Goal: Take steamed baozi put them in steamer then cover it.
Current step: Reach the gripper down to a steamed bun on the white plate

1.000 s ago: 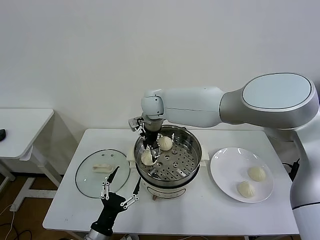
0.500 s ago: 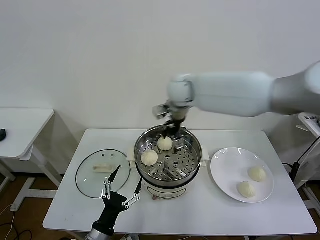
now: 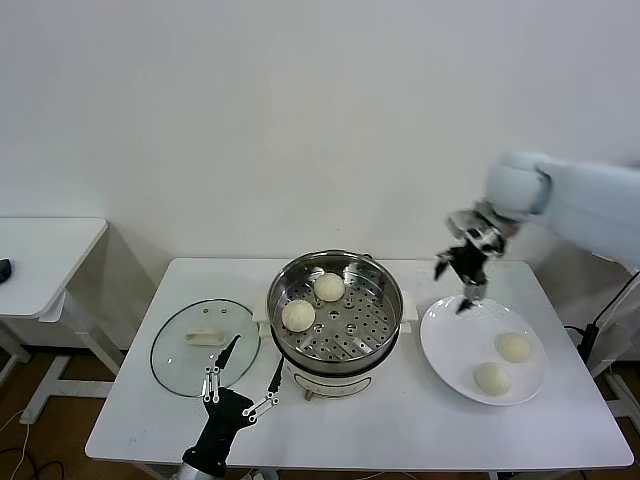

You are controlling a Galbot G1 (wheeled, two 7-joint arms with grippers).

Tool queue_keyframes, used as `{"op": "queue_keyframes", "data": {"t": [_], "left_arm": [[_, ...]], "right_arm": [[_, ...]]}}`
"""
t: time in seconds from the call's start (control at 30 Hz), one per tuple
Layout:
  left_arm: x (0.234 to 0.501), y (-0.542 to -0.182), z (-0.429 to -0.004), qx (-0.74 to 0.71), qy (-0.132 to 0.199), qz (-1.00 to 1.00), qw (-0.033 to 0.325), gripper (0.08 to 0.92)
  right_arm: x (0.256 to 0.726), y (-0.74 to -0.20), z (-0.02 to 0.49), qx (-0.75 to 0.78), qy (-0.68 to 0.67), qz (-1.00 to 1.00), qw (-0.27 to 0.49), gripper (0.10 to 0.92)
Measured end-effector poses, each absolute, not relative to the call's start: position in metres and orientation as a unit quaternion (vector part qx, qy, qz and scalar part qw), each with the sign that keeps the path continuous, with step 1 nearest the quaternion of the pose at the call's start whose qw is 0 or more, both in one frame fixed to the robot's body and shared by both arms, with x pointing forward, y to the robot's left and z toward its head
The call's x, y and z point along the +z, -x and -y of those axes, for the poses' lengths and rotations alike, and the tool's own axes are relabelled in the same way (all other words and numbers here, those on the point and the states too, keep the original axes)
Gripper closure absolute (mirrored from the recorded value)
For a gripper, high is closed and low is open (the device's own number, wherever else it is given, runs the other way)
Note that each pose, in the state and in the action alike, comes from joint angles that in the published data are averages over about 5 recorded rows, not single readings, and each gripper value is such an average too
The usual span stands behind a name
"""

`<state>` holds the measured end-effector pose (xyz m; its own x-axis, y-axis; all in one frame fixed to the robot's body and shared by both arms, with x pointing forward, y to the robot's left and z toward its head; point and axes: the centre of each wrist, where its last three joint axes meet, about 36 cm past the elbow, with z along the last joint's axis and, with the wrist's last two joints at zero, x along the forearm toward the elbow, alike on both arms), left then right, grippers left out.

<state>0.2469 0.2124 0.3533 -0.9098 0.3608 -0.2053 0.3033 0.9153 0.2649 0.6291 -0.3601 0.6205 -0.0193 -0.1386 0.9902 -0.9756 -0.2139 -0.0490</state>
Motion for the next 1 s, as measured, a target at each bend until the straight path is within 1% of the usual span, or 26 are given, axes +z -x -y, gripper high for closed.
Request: {"op": "queue_keyframes", "data": {"t": [0.23,0.43,0.87,0.93,1.0], "left_arm": [[0.352,-0.243,-0.212,0.115,-0.169,-0.972,0.12,0.177],[0.353,-0.239,-0.211,0.113,-0.168,-0.972,0.12,0.177],[0.351,-0.235,-0.208,0.107,-0.169,-0.973,0.112,0.177],[0.351,-0.234,-0.207,0.106,-0.169,-0.973,0.112,0.177],[0.351,-0.234,-0.207,0.107,-0.169,-0.973,0.112,0.177]], "right_arm": [[0.554,-0.607,0.405,0.492,-0.575,0.496,0.425,0.2],[0.512,-0.593,0.429,0.469,-0.568,0.511,0.443,0.2],[0.475,-0.585,0.456,0.45,-0.553,0.523,0.467,0.201],[0.471,-0.584,0.458,0.449,-0.551,0.524,0.47,0.218],[0.47,-0.583,0.459,0.448,-0.55,0.525,0.471,0.252]]}}
